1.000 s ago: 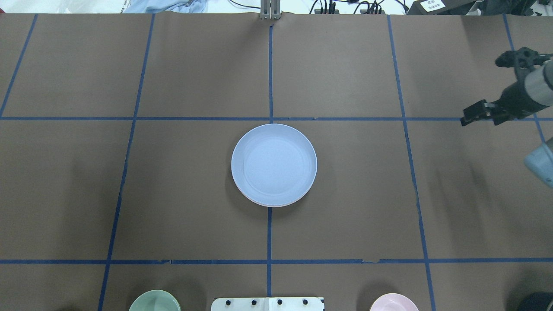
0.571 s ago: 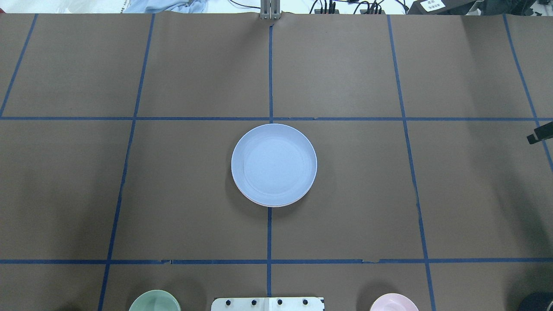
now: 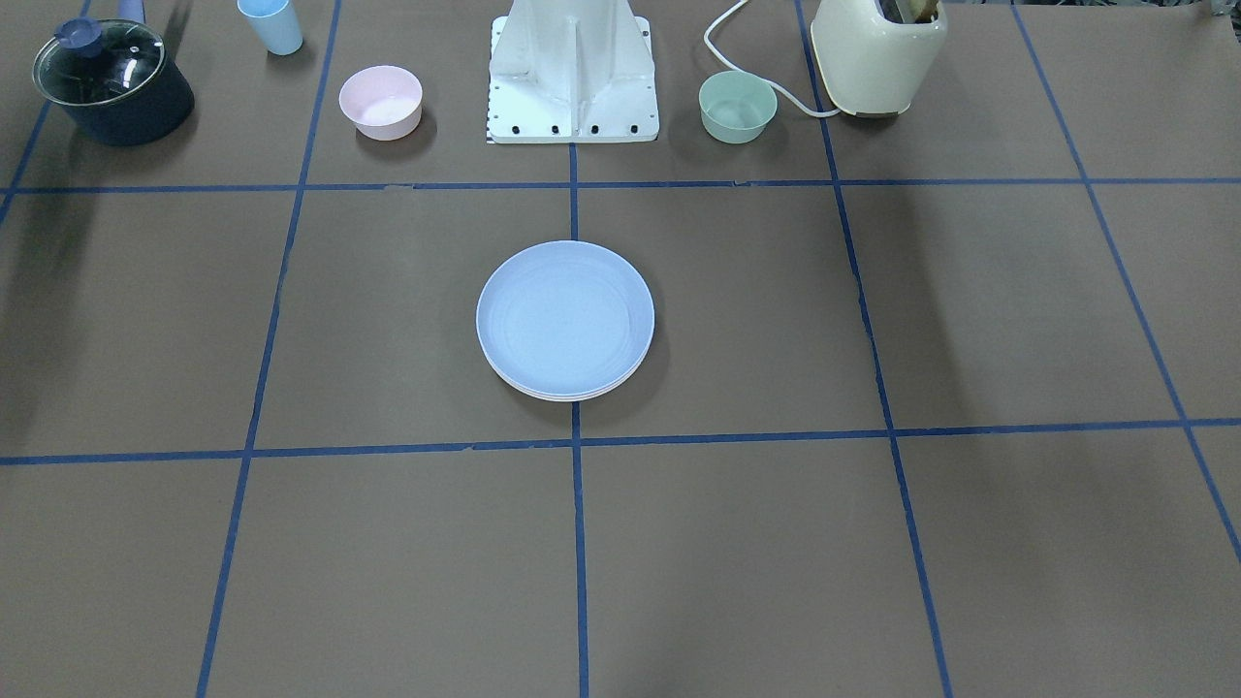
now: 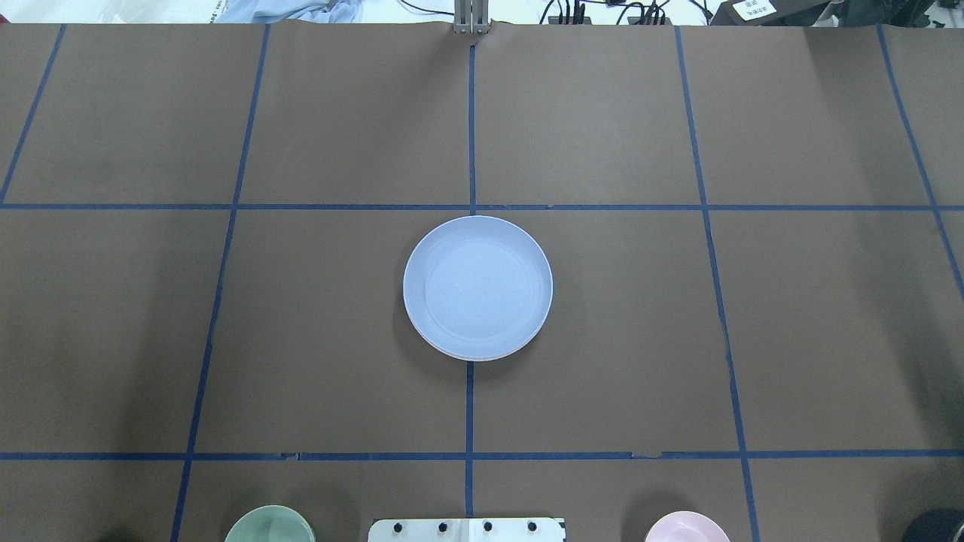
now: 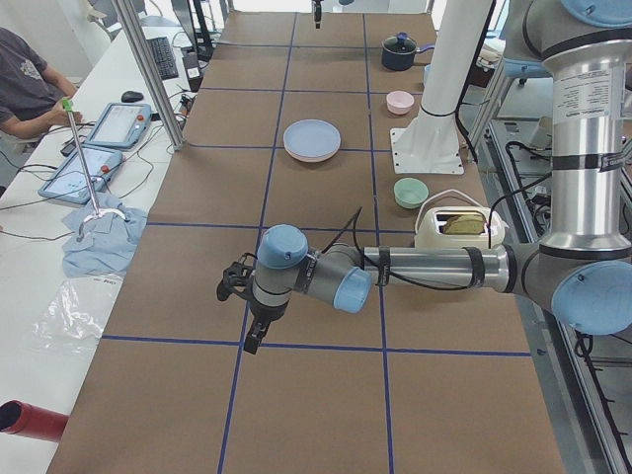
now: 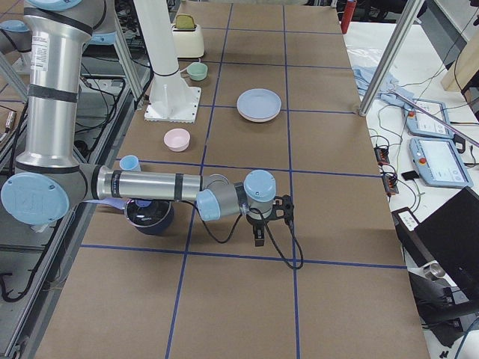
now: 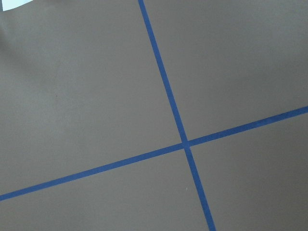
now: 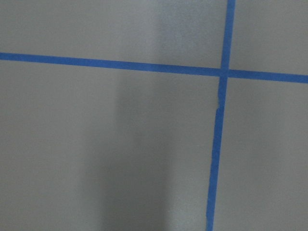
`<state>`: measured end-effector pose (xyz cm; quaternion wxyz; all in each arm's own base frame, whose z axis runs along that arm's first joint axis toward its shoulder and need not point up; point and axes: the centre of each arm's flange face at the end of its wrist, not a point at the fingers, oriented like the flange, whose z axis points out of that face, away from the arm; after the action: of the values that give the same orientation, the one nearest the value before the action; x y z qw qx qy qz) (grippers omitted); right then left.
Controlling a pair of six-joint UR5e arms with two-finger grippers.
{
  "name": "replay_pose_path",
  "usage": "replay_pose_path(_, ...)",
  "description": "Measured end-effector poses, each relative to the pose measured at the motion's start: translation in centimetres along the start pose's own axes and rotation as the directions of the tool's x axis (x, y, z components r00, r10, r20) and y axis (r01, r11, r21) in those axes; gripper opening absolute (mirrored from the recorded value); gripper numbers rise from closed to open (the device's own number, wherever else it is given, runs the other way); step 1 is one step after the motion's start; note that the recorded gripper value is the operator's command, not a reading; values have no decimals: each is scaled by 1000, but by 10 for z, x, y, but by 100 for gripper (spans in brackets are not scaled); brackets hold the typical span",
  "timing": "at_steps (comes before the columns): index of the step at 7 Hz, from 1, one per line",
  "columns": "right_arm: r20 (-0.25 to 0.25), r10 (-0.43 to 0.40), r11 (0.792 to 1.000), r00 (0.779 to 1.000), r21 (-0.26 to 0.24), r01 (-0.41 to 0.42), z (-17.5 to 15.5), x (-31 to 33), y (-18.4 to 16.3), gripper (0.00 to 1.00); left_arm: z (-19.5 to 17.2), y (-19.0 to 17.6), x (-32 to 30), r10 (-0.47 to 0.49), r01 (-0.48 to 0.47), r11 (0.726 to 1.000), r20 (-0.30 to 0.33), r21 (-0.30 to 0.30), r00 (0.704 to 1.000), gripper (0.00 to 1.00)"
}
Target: Stack three plates with pink and blue
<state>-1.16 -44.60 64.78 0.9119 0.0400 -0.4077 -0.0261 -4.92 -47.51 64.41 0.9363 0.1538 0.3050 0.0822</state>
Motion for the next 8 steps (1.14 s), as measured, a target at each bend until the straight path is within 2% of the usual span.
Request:
replay_pose_path(3, -51, 93, 995, 994, 30, -91, -22, 27, 3, 100, -5, 5, 3, -74, 73, 993, -3, -94, 997, 100)
replay_pose_path(5, -79, 164, 986, 983, 9, -164, -36, 36, 5, 100, -23, 5, 17, -108, 107, 984, -4, -144, 994, 100)
replay_pose_path(8, -111, 199, 980, 974, -2, -200, -55, 31, 8, 100, -24, 8, 22, -126, 116, 978, -51, -171, 991, 100)
